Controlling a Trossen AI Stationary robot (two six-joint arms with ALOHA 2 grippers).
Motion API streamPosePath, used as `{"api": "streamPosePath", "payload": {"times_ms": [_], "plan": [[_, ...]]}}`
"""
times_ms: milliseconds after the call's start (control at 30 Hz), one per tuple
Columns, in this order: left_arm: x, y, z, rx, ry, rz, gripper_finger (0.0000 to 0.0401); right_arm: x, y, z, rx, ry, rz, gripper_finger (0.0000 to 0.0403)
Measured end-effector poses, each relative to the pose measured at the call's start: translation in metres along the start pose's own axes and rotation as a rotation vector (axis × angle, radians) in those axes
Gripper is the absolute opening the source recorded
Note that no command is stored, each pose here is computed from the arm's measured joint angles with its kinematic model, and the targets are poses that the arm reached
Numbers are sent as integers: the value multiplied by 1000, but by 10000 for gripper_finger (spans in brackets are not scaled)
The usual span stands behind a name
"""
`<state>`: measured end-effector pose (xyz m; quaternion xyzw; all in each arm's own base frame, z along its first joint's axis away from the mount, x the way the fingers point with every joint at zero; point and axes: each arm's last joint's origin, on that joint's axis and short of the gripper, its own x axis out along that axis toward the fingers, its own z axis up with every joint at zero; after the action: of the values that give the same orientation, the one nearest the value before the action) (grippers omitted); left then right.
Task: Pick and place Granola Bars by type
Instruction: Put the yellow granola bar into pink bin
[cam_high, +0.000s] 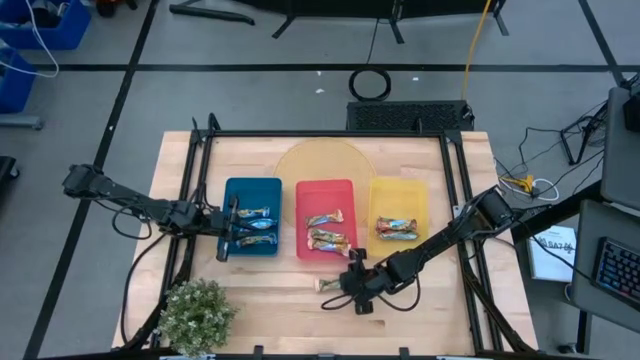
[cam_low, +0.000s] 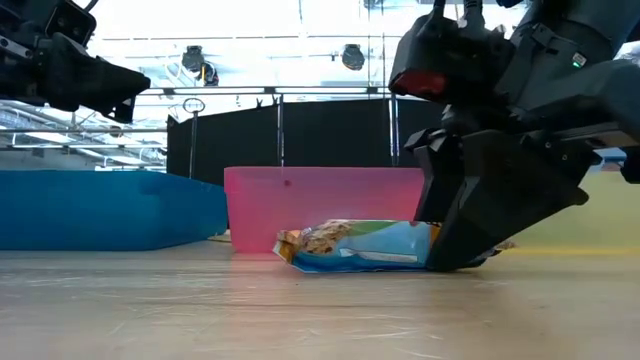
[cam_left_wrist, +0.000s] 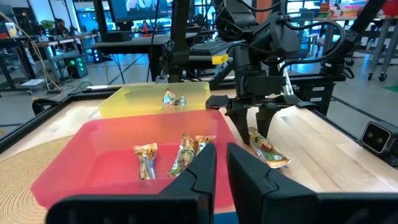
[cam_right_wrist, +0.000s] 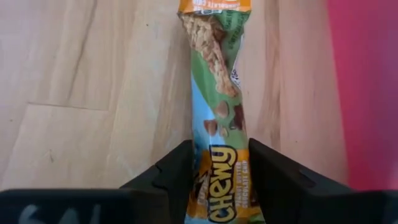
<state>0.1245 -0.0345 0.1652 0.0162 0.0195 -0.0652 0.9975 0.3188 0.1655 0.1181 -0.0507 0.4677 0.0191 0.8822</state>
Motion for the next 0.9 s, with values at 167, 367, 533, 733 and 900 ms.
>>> {"api": "streamPosePath", "payload": {"times_ms": [167,367,533,733,900], "plan": [[0,0,0,0,1,0,47,-2,1,2,-50,-20,12,92],[0,0,0,-1,4,0,47,-16,2,13,-81,-89,49,42],[0,0,-2,2,19,0,47,-48,0,36,-132,-205,79,54],[0,0,-2,2,18,2,47,-102,-44,68,-196,-392,-140,46],[0,0,-2,6,18,3,47,-105,-114,75,-117,-355,-189,40]]}}
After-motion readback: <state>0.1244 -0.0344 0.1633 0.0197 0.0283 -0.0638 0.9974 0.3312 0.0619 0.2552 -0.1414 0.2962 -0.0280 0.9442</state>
